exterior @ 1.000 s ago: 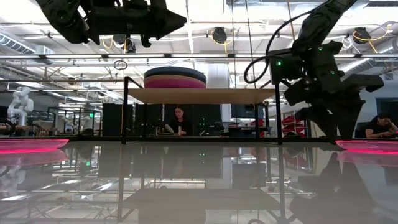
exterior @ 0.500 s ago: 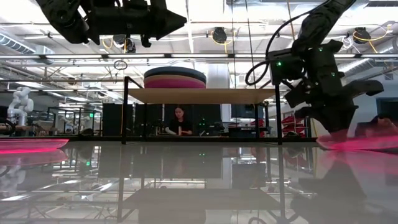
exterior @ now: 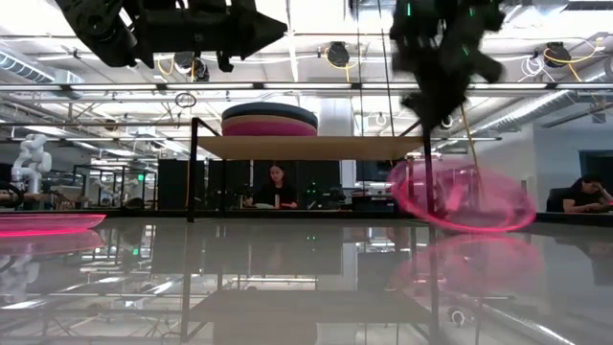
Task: Place and stack plates onto a shelf
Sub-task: Put the right pink plate on the shelf
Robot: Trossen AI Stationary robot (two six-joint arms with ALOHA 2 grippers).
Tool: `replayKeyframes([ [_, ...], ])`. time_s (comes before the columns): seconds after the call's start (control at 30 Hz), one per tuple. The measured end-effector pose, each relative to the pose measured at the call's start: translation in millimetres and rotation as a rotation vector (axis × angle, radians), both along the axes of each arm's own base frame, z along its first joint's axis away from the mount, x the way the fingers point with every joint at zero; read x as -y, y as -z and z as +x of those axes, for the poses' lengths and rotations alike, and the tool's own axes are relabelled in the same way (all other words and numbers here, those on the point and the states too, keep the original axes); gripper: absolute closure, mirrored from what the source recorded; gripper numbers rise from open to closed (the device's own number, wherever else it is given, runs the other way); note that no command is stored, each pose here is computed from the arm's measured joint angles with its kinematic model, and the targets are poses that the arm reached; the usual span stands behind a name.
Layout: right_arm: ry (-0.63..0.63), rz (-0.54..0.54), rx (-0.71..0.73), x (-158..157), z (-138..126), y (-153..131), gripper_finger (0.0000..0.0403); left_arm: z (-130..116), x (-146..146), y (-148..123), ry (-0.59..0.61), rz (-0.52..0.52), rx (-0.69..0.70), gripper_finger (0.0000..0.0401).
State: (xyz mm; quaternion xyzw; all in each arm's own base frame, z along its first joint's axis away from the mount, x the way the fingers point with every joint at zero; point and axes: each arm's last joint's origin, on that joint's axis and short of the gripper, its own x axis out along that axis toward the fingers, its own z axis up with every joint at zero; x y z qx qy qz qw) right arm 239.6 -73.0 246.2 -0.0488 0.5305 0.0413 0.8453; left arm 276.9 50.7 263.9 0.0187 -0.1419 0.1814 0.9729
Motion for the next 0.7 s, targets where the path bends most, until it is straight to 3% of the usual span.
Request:
replayKeyframes([
  [0.17, 0.144, -0.291, 0.233, 19, 5, -64, 0.0403, -1, 4, -3, 0.007, 0.03, 0.003, 0.0313],
  [0.23, 0.185, -0.333, 0.279, 28, 3, -83, 0.0403, -2, 4, -4, 0.007, 0.032, 0.0, 0.0313],
  [0.4, 0.216, -0.229, 0.347, 38, 0, -92, 0.0403, -2, 6, -4, 0.011, 0.03, -0.012, 0.0313],
  [0.57, 0.01, 0.012, 0.348, 9, 9, -68, 0.0403, -2, 7, -2, 0.016, 0.03, -0.038, 0.0313],
  [0.7, -0.121, 0.032, 0.285, -34, 17, -48, 0.0402, -1, 8, 0, 0.021, 0.025, -0.065, 0.0313],
])
